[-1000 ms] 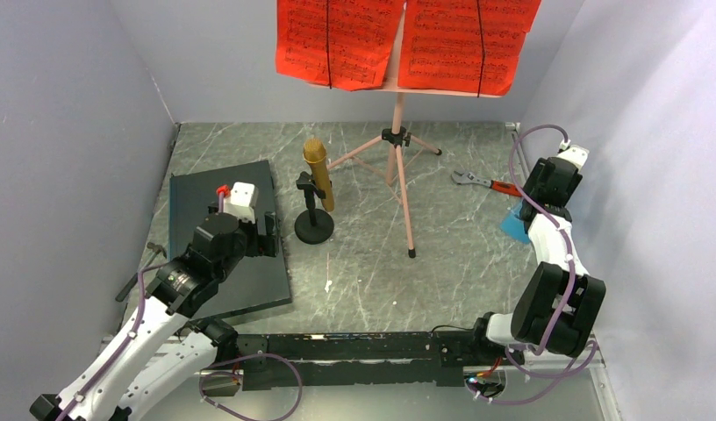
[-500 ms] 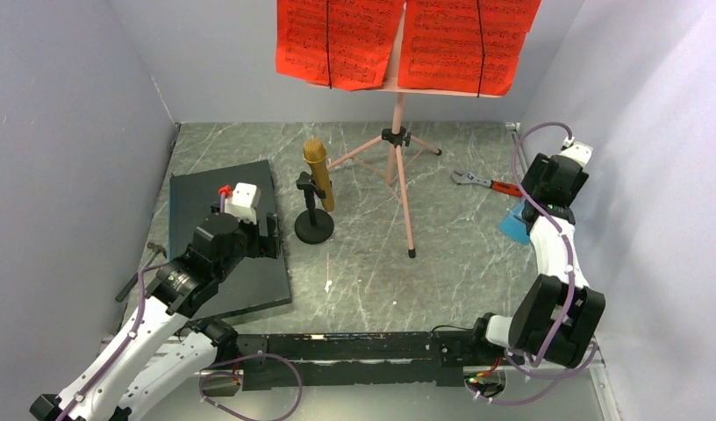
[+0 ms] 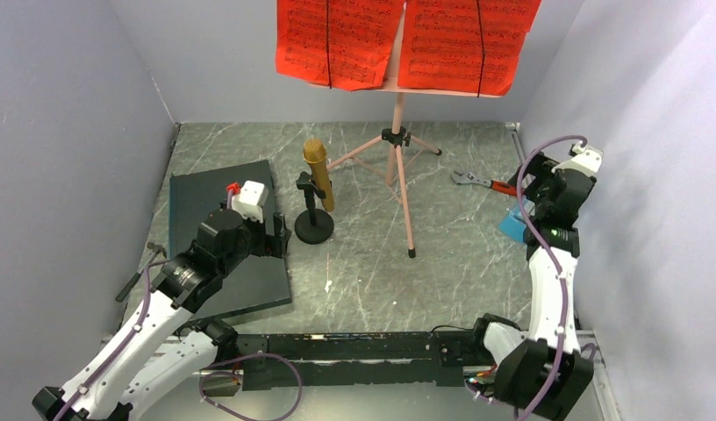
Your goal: Pack up the instrument practice props
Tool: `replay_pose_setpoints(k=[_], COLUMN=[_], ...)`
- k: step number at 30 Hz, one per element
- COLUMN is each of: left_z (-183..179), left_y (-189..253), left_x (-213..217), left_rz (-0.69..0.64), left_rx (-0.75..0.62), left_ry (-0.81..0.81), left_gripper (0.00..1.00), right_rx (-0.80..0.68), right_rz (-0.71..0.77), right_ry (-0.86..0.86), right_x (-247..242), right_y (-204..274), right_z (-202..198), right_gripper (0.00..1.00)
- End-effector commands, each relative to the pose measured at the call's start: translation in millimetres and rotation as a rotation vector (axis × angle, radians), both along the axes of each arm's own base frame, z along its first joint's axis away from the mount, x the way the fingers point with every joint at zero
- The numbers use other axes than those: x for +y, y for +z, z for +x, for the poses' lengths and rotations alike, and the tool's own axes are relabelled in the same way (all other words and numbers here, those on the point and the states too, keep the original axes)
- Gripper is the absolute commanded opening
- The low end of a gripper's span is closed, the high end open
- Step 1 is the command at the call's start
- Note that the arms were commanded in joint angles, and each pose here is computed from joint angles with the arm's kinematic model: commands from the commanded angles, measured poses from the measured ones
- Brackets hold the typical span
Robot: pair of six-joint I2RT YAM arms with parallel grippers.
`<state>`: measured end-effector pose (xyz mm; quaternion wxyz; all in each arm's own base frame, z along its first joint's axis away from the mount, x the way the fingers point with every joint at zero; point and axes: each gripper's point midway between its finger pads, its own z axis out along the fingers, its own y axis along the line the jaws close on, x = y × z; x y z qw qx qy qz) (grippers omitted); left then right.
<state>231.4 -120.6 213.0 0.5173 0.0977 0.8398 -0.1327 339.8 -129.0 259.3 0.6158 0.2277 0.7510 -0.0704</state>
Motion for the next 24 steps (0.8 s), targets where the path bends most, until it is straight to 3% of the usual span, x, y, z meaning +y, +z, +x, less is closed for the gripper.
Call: replay_pose_setpoints(k=[1,13,24], left_z=[8,30,39], left_y=[19,12,5], left_x=[-15,-26,-22], left_rz=[-0.024,-0.030,-0.028], left_rx=[-0.064,-0.072,-0.070], left_ry=[-0.060,-0.051,-0.016], left_gripper=[0.94,0.94,0.94], right_rx=[-0.109,-0.356,-0.405], right_rz=[0.080,0.149,0.158], right_ry=[0.165,0.667,1.093], right_x=[47,181,287], right_y=[18,39,53], right_z=[-12,-75,-99], right_gripper=[1.00,0.98,0.95])
